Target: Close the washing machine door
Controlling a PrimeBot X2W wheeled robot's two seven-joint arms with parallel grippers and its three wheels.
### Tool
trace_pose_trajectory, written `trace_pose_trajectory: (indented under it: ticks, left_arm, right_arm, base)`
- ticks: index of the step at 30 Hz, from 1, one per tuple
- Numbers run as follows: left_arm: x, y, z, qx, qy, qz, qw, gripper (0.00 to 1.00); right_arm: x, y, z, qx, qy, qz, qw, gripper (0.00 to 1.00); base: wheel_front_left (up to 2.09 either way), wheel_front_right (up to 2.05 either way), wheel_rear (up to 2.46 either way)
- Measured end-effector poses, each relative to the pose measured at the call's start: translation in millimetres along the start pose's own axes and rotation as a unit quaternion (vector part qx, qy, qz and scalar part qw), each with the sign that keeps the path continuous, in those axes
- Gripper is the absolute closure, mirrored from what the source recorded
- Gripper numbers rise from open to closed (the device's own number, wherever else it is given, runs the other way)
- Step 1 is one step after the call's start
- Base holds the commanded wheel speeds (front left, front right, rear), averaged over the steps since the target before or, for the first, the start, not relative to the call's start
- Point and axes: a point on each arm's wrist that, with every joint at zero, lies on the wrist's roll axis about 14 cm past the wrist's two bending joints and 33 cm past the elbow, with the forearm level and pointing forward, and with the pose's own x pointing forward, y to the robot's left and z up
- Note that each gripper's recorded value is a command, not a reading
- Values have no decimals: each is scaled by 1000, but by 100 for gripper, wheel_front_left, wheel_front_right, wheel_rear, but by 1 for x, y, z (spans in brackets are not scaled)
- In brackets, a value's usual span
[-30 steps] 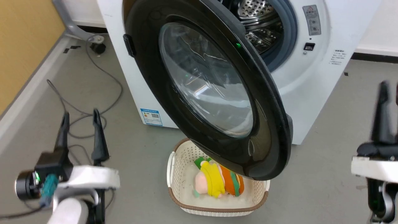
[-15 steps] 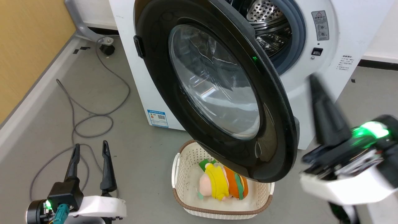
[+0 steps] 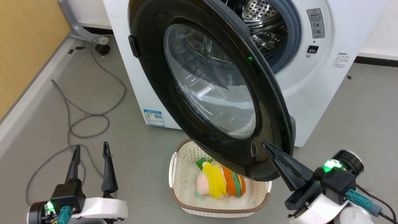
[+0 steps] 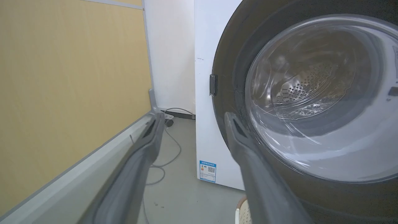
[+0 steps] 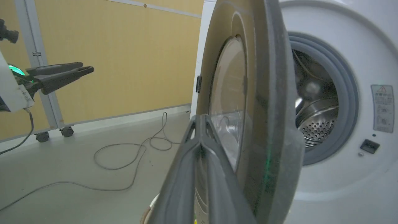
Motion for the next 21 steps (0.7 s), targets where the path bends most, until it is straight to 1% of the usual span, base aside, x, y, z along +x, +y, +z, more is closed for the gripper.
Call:
trace_pose_trajectory:
  ticks: [3, 8, 11, 15, 21]
  left_arm:
    - [2, -8, -6, -1, 8, -10, 1000, 0]
    - [6, -13, -14, 5, 18, -21, 1000, 0]
    - [10, -17, -16, 5, 19, -23, 1000, 0]
    - [15, -24, -21, 7, 25, -30, 999, 0]
    - [27, -33, -28, 5, 30, -38, 999, 0]
  right_arm:
    - [-11, -13, -32, 6, 50, -19, 999, 100]
    - [-22, -34, -61, 18, 93, -55, 994, 100]
    - [-24, -53, -74, 34, 105, -92, 990, 100]
    - [-25, -86, -89, 41, 119, -146, 981, 100]
    - [-11, -122, -106, 44, 125, -188, 973, 100]
  base:
    - [0, 0, 0]
    - [0, 0, 0]
    - [0, 0, 0]
    - [0, 0, 0]
    - [0, 0, 0]
